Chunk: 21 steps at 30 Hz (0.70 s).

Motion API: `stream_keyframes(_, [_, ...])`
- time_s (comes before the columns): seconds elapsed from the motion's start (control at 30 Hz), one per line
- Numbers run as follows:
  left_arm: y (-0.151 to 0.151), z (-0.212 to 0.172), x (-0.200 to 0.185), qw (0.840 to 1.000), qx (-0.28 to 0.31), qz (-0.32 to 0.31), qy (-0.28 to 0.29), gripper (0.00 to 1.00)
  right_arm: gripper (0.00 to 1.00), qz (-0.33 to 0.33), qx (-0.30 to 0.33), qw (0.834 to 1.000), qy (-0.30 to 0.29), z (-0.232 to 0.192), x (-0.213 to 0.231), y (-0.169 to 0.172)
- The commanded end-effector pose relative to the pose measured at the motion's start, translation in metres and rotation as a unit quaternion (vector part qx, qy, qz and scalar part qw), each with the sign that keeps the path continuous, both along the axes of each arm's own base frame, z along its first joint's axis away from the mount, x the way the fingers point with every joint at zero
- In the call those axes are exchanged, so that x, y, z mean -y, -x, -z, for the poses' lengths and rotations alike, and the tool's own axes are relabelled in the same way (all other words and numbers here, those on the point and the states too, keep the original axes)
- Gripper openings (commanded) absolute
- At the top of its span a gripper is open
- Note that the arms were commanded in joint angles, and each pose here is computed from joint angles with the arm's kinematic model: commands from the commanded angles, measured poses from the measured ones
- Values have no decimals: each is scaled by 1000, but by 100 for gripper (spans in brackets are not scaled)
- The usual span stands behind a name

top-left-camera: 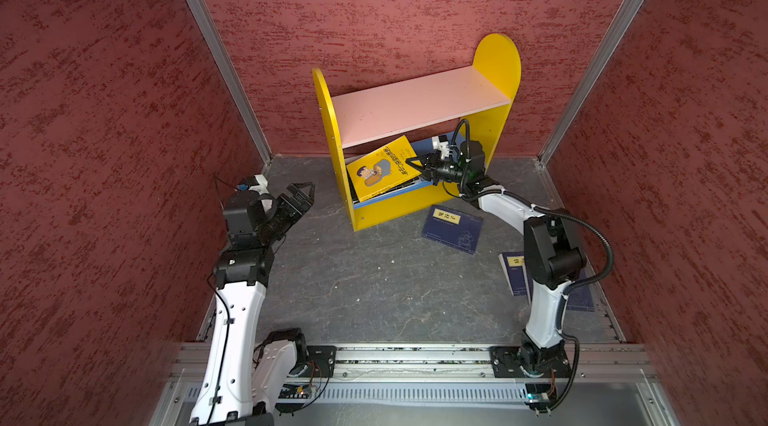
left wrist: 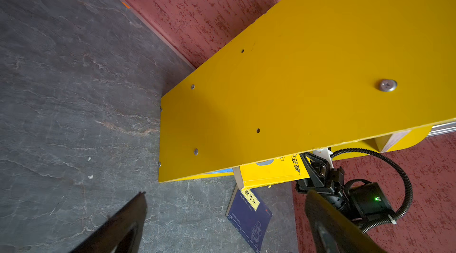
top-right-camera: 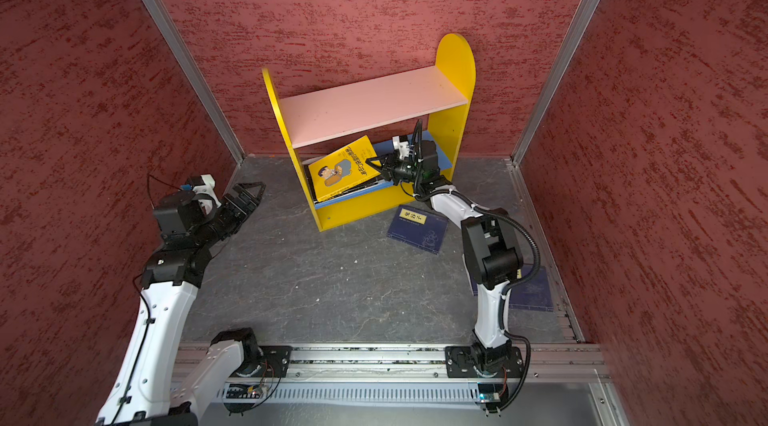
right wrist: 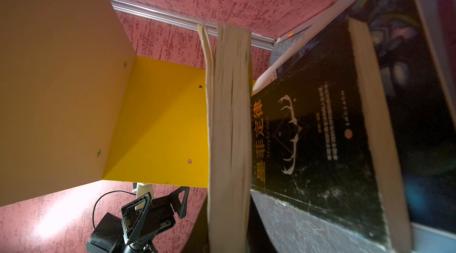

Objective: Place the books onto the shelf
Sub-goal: 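Push the yellow book onto the blue shelf with the right gripper, retract left arm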

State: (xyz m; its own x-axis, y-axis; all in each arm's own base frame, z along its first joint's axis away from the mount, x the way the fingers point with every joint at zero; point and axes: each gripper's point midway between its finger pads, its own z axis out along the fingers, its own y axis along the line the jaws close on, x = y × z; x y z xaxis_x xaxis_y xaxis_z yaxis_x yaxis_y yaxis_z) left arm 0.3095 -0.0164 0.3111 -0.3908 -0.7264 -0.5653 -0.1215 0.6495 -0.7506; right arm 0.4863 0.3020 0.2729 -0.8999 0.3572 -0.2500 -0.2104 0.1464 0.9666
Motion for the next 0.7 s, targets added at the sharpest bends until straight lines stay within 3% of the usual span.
stream_keyframes(0.0, [-1, -4, -8, 1000, 10, -15, -6, 99, 16, 7, 91, 996, -23, -47, -3, -6])
stream_keyframes(0.67, [-9, 8, -8, 1000, 9, -14, 14, 99, 17, 7, 81, 997, -15, -13, -21, -19])
